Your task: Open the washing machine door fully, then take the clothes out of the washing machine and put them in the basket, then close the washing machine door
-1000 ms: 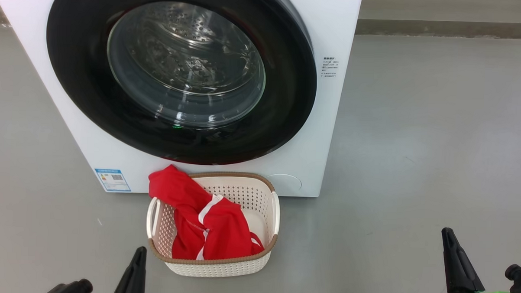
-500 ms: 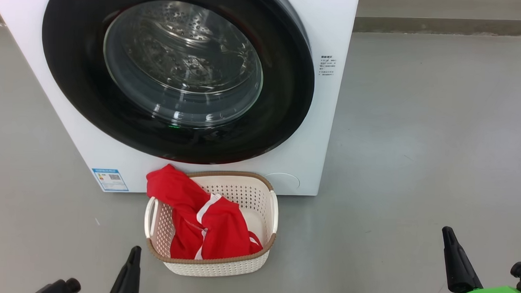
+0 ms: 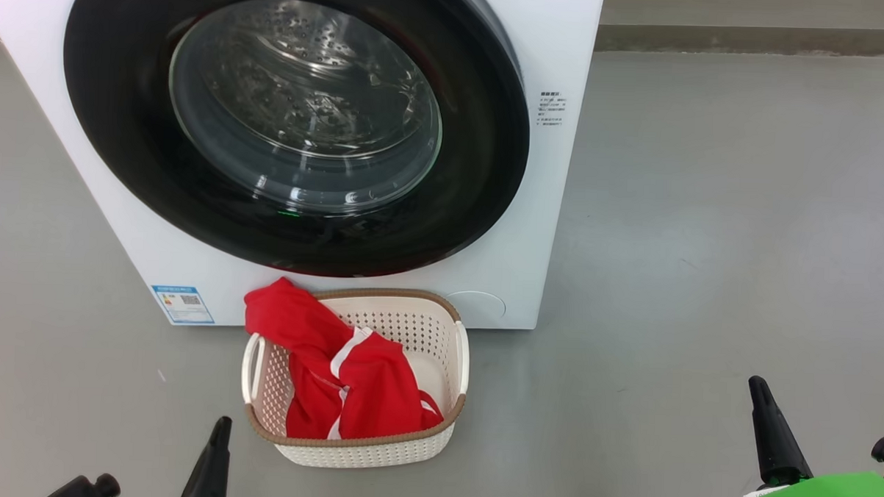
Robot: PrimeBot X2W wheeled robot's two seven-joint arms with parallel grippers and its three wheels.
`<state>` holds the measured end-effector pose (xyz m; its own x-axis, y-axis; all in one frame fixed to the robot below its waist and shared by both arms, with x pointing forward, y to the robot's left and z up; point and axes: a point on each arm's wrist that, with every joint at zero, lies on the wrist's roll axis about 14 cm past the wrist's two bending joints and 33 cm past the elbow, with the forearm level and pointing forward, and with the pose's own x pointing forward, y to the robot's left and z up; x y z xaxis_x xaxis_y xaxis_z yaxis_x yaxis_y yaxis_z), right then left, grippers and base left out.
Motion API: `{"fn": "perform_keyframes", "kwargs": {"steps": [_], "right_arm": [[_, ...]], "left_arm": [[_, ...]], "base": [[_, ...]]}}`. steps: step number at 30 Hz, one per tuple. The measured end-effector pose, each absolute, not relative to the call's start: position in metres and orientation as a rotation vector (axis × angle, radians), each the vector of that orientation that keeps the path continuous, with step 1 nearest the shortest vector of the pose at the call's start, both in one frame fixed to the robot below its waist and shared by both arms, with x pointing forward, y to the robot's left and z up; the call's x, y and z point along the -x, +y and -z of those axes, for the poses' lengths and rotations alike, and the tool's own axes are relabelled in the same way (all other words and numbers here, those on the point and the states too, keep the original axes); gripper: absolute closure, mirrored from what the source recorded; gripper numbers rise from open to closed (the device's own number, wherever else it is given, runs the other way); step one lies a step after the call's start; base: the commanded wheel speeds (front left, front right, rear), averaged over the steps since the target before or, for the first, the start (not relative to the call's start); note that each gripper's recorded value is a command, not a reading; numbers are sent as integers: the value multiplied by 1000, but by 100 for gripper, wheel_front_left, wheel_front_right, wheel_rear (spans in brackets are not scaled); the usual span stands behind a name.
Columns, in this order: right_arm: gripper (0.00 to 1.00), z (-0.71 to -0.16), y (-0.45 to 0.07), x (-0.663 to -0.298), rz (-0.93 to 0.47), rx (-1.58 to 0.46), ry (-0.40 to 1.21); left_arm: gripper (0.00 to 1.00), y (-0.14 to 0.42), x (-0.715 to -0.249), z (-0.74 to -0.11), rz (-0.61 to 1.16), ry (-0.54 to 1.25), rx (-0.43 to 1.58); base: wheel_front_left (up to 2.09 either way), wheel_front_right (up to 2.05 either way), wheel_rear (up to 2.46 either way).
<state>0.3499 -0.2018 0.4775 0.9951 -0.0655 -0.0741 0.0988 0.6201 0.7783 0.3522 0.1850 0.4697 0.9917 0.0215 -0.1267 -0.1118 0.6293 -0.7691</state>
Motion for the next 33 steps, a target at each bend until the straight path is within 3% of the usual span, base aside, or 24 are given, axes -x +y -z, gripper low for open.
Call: {"fn": "perform_keyframes", "kwargs": {"steps": [33], "right_arm": [[100, -472, -203, -361, 109, -1294, 63]], "left_arm": [[100, 186, -366, -474, -66, 110, 1281]], "base": [[0, 0, 0]]}}
